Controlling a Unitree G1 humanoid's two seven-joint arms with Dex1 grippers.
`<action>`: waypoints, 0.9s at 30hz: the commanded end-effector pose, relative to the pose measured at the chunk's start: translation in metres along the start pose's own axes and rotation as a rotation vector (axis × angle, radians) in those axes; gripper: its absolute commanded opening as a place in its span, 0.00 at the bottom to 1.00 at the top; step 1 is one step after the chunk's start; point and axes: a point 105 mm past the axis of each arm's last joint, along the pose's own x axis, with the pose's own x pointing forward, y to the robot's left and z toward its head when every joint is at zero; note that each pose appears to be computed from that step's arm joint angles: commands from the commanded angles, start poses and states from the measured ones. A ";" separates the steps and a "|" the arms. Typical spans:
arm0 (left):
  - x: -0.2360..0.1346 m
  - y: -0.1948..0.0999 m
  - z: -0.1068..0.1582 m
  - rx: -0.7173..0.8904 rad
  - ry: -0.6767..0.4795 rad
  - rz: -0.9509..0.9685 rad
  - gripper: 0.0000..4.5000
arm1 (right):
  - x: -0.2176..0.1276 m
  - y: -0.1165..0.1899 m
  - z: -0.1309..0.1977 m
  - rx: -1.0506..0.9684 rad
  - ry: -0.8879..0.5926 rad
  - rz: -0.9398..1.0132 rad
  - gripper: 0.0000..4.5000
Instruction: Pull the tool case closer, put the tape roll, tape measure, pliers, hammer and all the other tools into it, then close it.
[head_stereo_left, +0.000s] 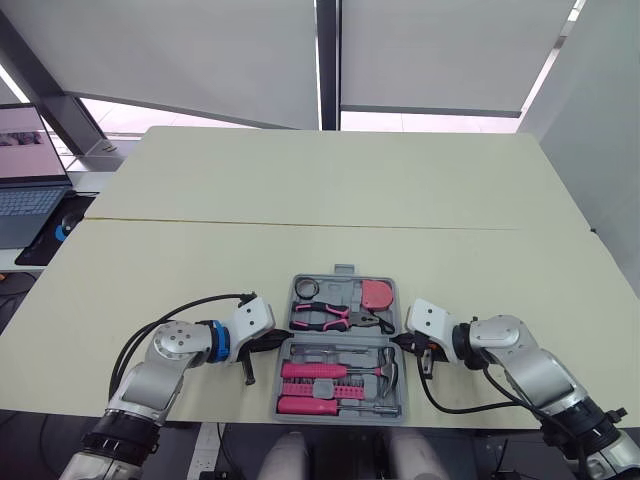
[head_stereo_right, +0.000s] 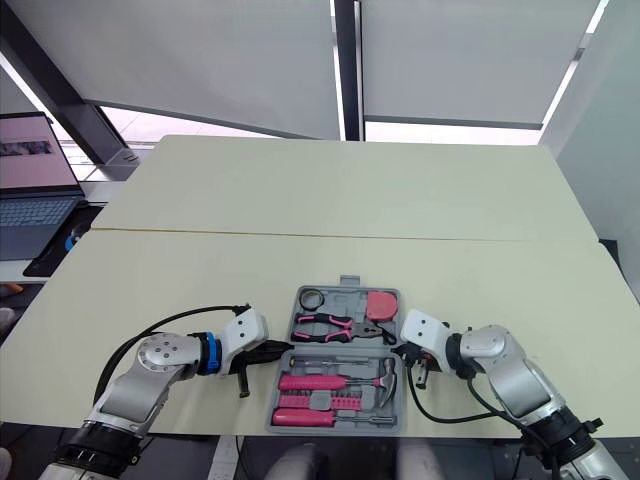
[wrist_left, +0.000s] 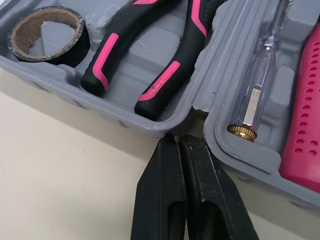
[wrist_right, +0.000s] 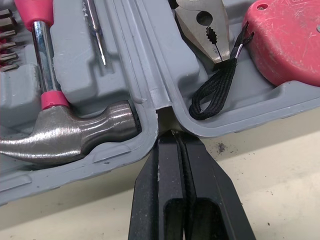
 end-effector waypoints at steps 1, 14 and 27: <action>0.003 -0.006 0.013 0.039 -0.048 -0.028 0.02 | 0.002 0.008 0.016 -0.031 -0.058 0.028 0.00; -0.055 0.039 0.000 -0.007 -0.024 0.158 0.02 | -0.033 -0.022 -0.017 0.034 0.024 -0.135 0.00; -0.031 -0.067 0.053 0.288 -0.135 -0.372 0.02 | -0.042 -0.018 -0.020 0.089 -0.040 -0.235 0.00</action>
